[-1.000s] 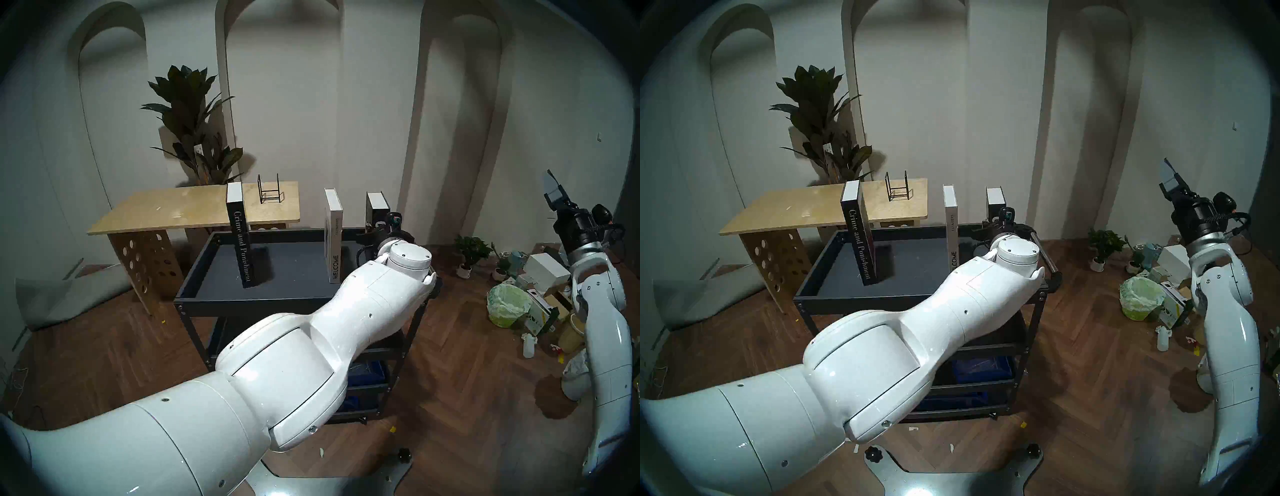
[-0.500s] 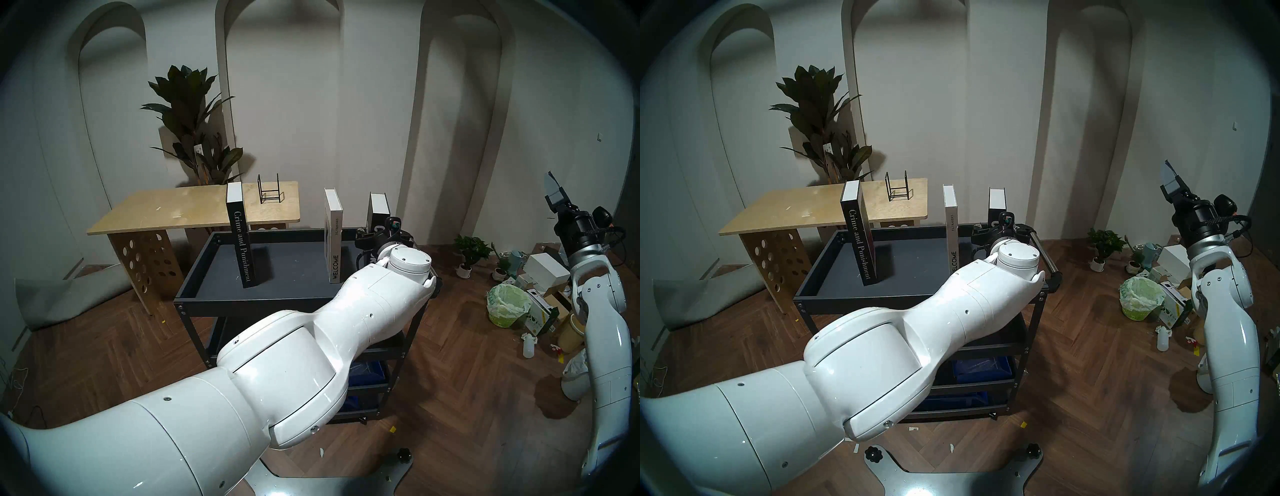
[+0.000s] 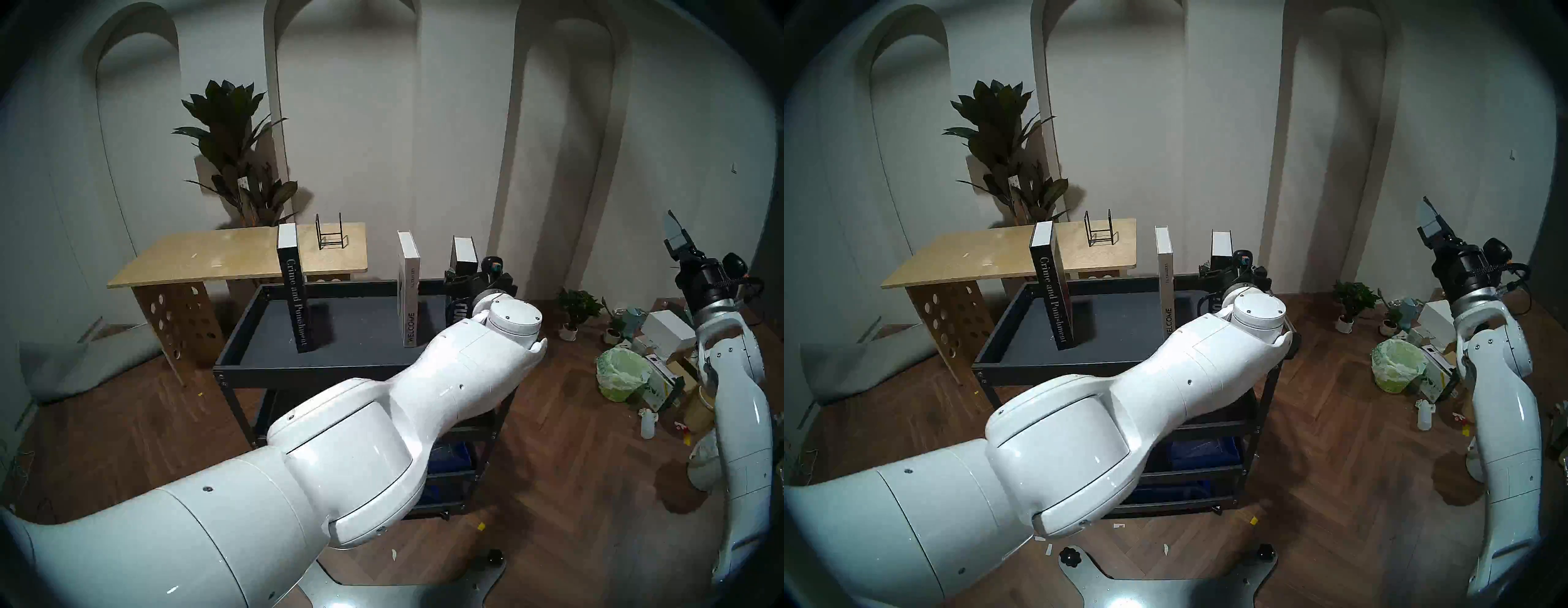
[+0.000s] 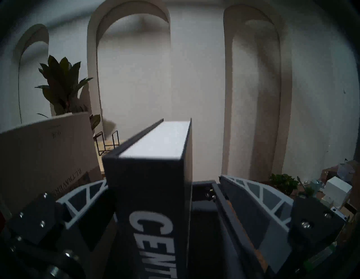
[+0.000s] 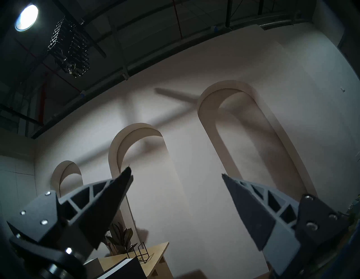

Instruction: Sort the books onto the shelf by size, largest to the left

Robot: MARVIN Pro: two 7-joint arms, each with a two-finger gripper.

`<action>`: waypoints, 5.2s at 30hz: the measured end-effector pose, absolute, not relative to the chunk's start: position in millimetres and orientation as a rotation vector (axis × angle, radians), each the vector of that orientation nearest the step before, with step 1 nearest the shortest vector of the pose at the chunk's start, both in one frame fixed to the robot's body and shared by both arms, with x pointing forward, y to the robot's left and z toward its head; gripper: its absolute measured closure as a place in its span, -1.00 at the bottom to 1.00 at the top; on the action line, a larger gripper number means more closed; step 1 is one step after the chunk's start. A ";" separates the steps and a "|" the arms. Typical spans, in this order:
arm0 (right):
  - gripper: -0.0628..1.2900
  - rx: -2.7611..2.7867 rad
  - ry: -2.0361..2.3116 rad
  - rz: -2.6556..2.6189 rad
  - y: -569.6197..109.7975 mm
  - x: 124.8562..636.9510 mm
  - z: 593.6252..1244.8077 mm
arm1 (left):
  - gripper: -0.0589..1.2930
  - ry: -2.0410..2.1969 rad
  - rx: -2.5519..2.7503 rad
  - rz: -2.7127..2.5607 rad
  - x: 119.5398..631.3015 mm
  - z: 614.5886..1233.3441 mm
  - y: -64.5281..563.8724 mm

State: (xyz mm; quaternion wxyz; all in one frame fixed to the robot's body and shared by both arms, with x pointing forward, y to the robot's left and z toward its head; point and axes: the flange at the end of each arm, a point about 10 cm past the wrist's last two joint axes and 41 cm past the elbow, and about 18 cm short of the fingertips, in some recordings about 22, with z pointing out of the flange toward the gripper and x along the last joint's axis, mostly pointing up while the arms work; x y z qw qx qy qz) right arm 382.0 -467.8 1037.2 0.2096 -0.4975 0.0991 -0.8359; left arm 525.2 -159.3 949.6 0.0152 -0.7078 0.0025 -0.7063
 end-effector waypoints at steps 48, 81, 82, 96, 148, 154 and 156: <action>-0.90 -1.403 0.197 -2.219 -420.1 418.4 1031.2 | -0.89 -0.361 -1.552 -2.353 502.7 1015.4 -45.4; -0.90 -1.423 0.197 -2.183 -406.0 434.8 1026.5 | -0.89 -0.110 -1.580 -2.303 466.3 980.1 58.2; -0.90 -1.423 0.197 -2.182 -405.5 435.4 1026.6 | -0.89 -0.095 -1.585 -2.301 463.7 979.2 62.0; -0.90 -1.432 0.188 -2.162 -396.2 442.8 1024.3 | -0.89 0.016 -1.660 -2.265 438.7 974.7 100.8; -0.90 -1.334 0.169 -2.269 -384.3 464.5 1041.9 | -0.89 -0.060 -2.072 -2.053 460.5 969.3 198.3; -0.90 -1.323 0.163 -2.276 -386.1 463.7 1042.8 | -0.89 -0.119 -2.051 -1.998 477.4 955.4 198.8; -0.90 -1.319 0.161 -2.278 -386.6 463.3 1043.1 | -0.89 -0.137 -2.043 -1.982 483.5 951.0 198.3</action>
